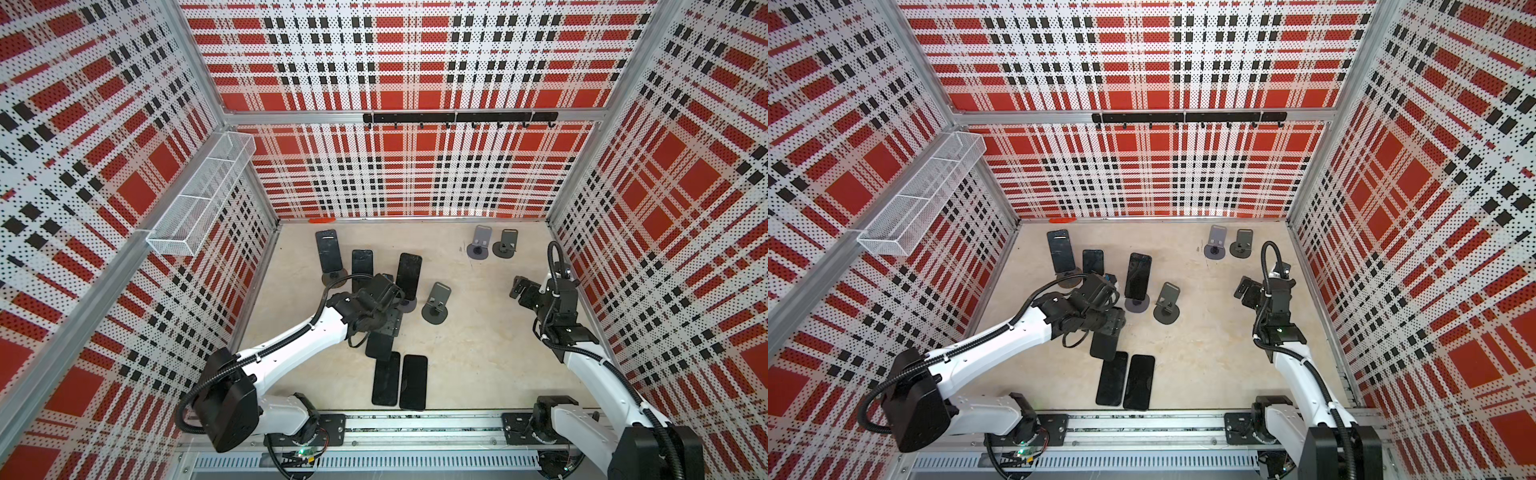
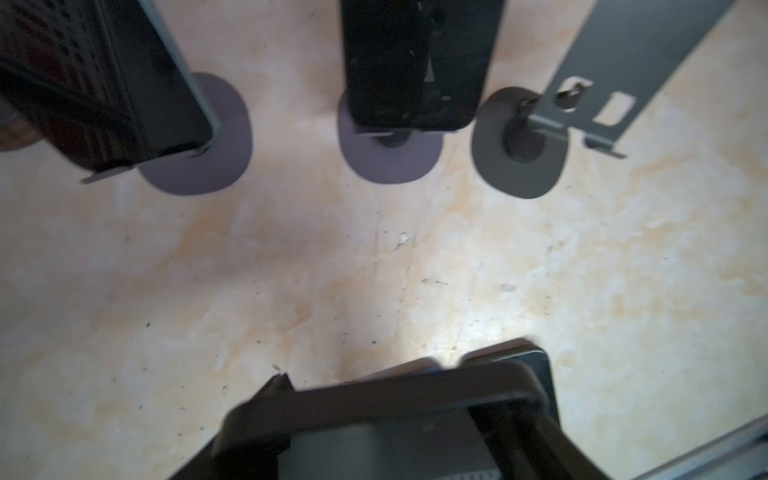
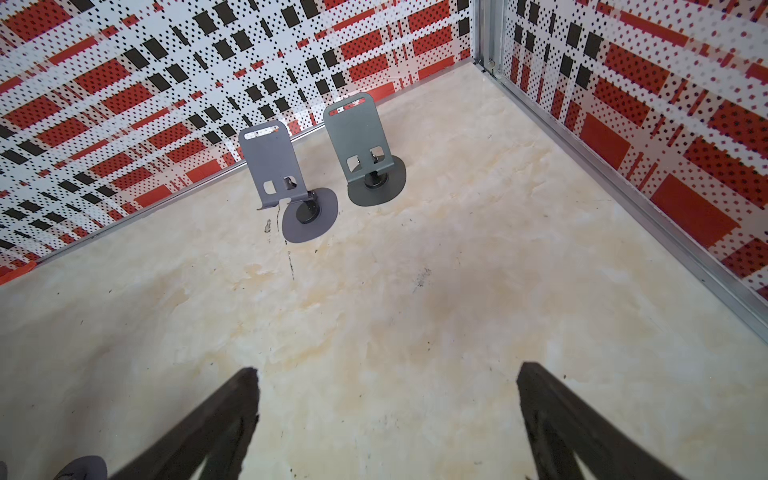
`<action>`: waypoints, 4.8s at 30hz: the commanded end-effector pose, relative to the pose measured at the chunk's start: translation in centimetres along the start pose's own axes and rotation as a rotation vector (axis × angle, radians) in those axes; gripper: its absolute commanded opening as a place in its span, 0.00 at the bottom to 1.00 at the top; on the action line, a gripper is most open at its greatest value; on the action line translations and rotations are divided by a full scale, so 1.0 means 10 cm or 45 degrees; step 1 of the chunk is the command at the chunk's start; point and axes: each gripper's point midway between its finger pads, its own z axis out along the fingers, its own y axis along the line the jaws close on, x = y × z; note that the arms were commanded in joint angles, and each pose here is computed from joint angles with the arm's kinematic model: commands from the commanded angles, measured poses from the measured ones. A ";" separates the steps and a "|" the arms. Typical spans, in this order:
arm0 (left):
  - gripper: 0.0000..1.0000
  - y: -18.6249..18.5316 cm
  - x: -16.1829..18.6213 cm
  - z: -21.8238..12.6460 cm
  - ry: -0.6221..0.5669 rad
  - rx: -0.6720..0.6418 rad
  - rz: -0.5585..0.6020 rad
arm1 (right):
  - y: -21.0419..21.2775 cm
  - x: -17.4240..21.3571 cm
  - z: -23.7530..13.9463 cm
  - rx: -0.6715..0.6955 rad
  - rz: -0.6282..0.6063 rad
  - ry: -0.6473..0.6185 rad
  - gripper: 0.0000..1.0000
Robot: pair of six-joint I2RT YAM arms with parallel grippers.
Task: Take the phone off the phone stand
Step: 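Lift the phone off its stand with the left gripper toward the robot, then lower the held phone flat onto the table beside the flat phones, then press the placed phone flat with the left gripper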
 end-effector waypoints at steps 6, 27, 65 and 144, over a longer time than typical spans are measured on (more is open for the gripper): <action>0.53 0.43 -0.11 0.03 -0.054 -0.122 -0.110 | -0.04 -0.05 -0.01 0.017 0.020 -0.042 1.00; 0.56 0.54 0.13 0.66 0.200 -0.096 -0.145 | -0.03 -0.09 -0.06 0.016 0.019 -0.050 1.00; 0.66 0.67 0.40 1.10 0.340 -0.164 -0.120 | -0.03 -0.15 -0.12 0.014 0.021 -0.076 1.00; 0.84 0.73 0.05 0.80 0.260 -0.237 -0.073 | 0.02 -0.11 -0.10 -0.017 0.018 -0.048 1.00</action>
